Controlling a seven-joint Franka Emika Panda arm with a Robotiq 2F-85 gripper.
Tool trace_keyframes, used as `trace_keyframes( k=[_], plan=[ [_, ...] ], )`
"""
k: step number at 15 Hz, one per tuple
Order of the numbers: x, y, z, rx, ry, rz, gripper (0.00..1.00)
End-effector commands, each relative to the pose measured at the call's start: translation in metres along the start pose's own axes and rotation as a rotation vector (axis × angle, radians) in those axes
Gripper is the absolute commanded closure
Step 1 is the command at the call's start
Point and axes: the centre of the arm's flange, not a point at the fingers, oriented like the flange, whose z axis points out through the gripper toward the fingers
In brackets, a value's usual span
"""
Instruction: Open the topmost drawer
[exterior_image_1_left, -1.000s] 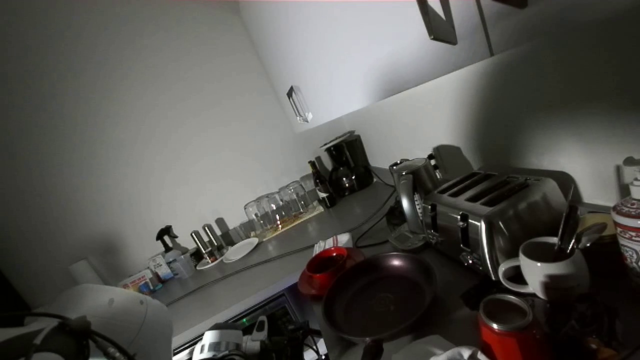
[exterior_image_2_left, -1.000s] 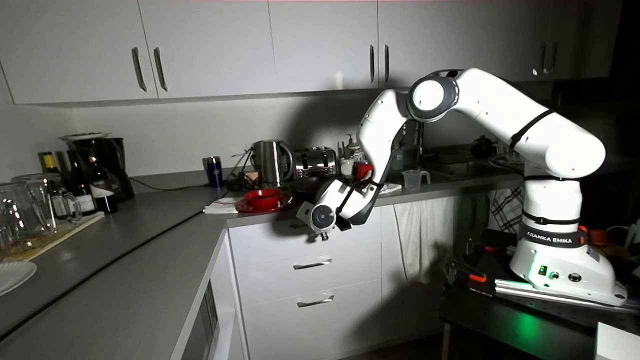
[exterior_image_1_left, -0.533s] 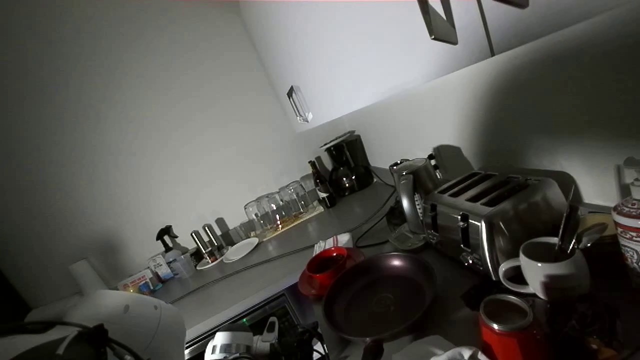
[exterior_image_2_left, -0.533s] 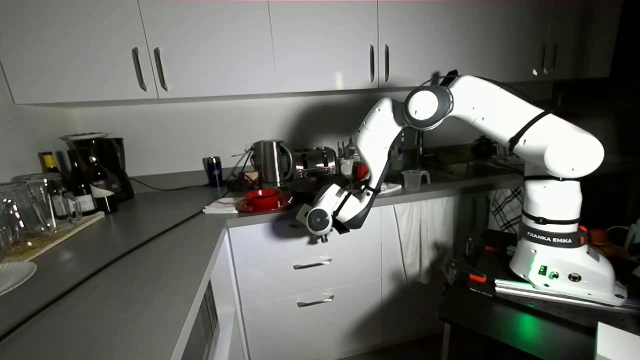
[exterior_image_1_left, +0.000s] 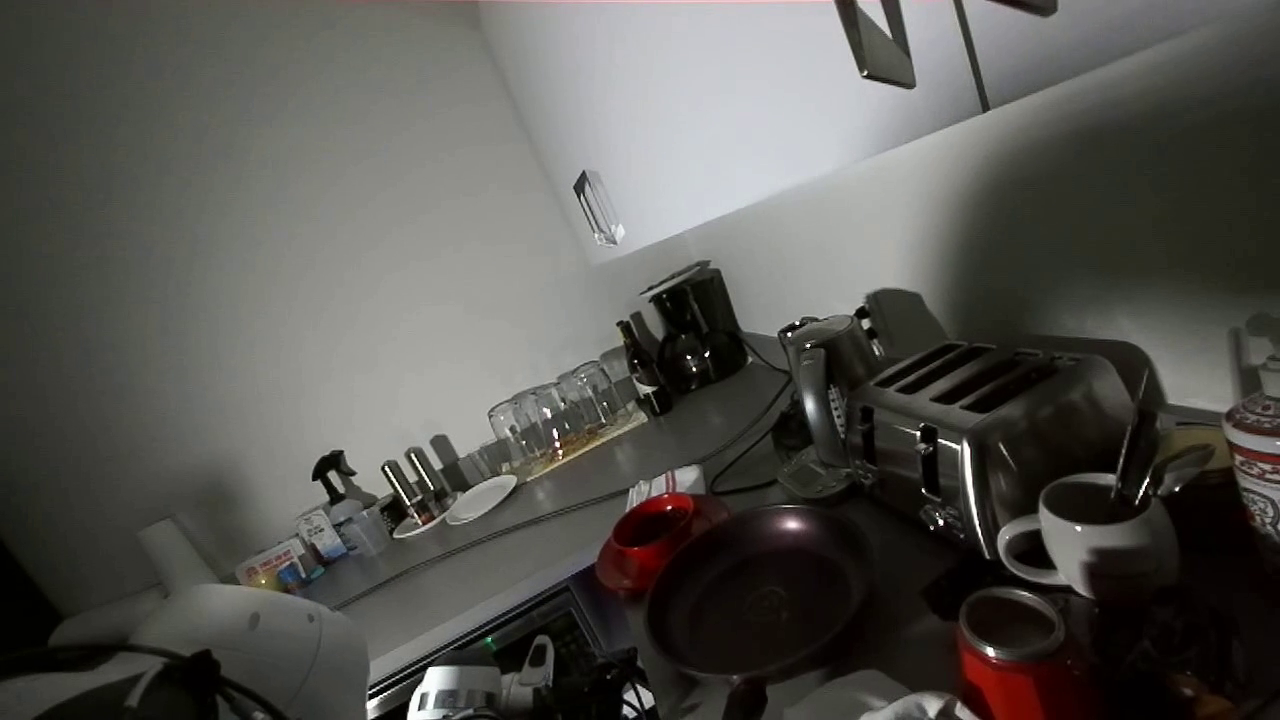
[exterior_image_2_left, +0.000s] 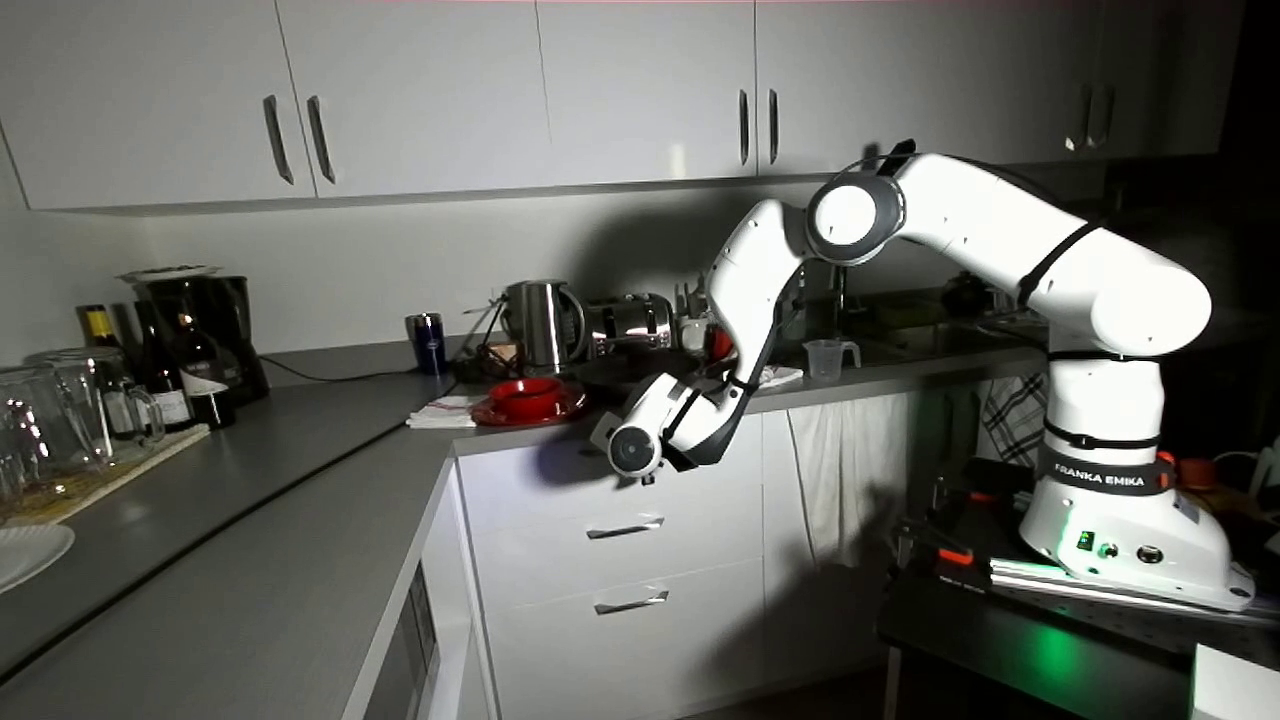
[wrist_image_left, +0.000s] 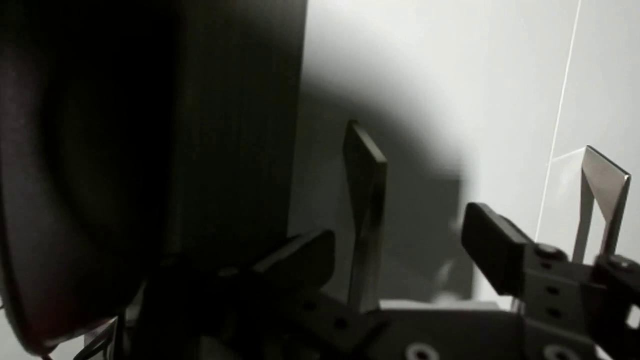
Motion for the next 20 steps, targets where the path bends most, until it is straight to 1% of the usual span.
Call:
trace_keyframes(
  k=[1,2,5,6,8,10,14,15,17,20],
  plan=[
    [-0.006,-0.019,0.013,0.019,-0.021,-0.027,0.56],
    [-0.011,-0.027,0.015,0.024,-0.022,-0.037,0.65],
    [-0.016,-0.027,0.011,0.008,-0.019,-0.045,0.85],
    [-0.016,-0.026,0.010,0.003,-0.020,-0.046,0.89],
    [-0.017,-0.022,0.010,-0.003,-0.016,-0.040,0.93],
    [-0.017,-0.020,0.011,0.005,-0.013,-0.040,0.89],
    [-0.014,-0.016,0.010,0.031,-0.010,-0.021,0.90],
    [-0.012,-0.017,0.008,0.056,-0.001,-0.030,0.90],
    [-0.008,-0.025,0.005,0.099,0.013,-0.064,0.90],
    [-0.010,-0.044,-0.006,0.104,0.023,-0.104,0.90]
  ],
)
